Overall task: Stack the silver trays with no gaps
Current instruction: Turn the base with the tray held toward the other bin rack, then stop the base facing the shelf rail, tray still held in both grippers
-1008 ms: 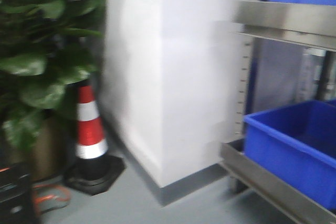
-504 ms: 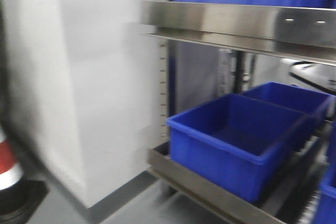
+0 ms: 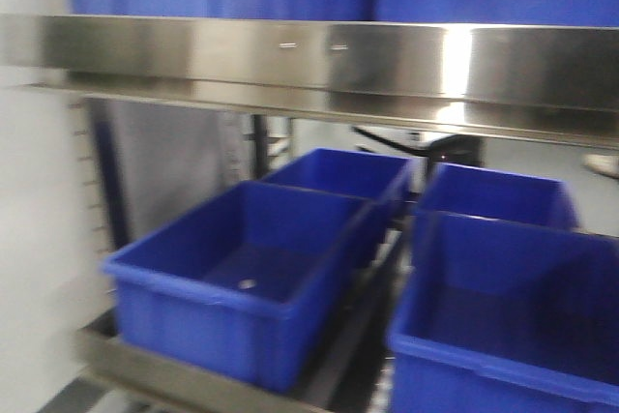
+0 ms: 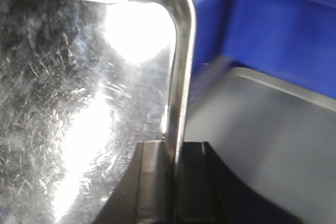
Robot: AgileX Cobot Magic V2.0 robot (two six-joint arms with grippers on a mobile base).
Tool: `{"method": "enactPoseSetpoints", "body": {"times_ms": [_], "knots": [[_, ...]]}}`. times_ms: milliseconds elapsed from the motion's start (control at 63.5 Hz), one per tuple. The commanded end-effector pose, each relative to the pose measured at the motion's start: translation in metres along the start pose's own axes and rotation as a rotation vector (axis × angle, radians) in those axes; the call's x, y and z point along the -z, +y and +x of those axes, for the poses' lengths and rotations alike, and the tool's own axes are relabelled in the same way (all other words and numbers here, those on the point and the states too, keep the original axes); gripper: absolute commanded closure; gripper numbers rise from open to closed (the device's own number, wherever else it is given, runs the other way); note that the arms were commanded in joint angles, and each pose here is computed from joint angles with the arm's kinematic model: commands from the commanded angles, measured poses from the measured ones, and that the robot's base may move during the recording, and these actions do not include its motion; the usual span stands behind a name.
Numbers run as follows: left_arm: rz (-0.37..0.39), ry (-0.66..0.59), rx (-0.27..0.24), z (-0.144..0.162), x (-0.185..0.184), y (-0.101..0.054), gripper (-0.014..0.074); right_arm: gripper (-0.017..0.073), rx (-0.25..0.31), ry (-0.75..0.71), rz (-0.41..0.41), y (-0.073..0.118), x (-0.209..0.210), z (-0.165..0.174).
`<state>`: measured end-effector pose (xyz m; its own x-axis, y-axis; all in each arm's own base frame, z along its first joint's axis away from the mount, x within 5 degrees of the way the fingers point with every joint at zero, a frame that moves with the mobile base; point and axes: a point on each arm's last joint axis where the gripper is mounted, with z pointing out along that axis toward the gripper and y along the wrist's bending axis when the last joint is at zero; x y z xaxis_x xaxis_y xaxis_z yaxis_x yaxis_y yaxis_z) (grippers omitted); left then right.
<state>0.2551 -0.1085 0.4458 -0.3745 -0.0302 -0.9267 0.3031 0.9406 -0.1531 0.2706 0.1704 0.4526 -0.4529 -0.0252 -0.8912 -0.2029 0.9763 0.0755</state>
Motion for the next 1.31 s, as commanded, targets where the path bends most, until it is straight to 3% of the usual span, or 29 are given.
{"method": "enactPoseSetpoints", "body": {"times_ms": [0,1291], "knots": [[0.080,-0.085,0.049,-0.0104,0.0061,-0.0115,0.0612,0.0629,-0.019,-0.178,-0.191,0.0215,0.0064,-0.0166],[0.080,-0.085,0.049,-0.0104,0.0061,-0.0115,0.0612,0.0629,-0.019,-0.179,-0.192,0.0216,0.0064,-0.0167]]}}
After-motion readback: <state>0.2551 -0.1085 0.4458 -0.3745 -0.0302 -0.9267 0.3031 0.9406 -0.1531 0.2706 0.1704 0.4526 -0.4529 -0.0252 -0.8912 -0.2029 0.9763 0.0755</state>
